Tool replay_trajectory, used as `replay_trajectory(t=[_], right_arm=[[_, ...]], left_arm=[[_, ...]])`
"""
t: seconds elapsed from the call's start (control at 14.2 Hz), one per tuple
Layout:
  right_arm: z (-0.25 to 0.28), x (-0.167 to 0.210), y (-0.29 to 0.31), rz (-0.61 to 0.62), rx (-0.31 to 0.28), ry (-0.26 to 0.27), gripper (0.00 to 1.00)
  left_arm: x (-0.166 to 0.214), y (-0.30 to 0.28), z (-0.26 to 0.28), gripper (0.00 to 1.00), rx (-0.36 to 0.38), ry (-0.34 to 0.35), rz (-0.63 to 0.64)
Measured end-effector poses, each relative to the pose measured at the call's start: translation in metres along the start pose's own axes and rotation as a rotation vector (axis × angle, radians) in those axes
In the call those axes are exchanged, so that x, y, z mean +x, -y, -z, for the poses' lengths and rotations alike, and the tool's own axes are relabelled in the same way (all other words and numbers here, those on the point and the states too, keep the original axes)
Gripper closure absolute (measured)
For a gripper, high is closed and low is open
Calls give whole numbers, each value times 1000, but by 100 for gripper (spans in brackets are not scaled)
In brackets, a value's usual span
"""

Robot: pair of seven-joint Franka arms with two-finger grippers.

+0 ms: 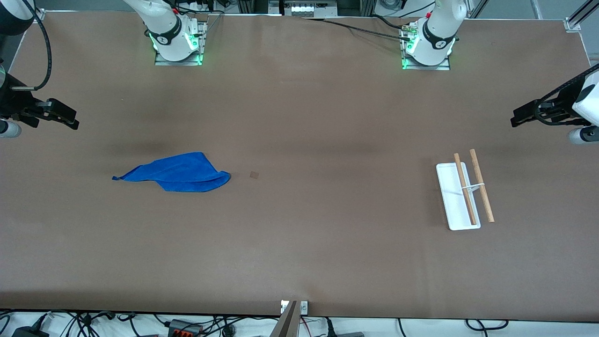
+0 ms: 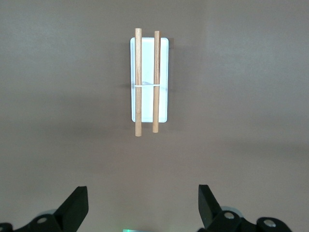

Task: Pass towel and hang on rack
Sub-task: 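Reach the right gripper toward the corner of the blue towel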

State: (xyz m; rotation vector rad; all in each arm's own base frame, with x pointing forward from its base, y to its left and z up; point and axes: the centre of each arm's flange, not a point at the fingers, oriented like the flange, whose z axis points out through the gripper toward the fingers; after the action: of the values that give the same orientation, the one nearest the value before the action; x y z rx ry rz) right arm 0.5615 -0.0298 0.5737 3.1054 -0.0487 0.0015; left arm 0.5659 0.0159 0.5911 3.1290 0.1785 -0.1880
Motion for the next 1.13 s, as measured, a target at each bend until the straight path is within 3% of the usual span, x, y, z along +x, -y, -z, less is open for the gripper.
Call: replay_trajectory(t=[0.63, 1.13], right_arm=[[-10, 3, 4, 6, 2, 19, 0], [-95, 29, 13, 21, 0, 167, 0]], left_arm=[[0, 0, -1, 0, 0, 2, 0], [0, 1, -1, 0, 0, 2, 1]])
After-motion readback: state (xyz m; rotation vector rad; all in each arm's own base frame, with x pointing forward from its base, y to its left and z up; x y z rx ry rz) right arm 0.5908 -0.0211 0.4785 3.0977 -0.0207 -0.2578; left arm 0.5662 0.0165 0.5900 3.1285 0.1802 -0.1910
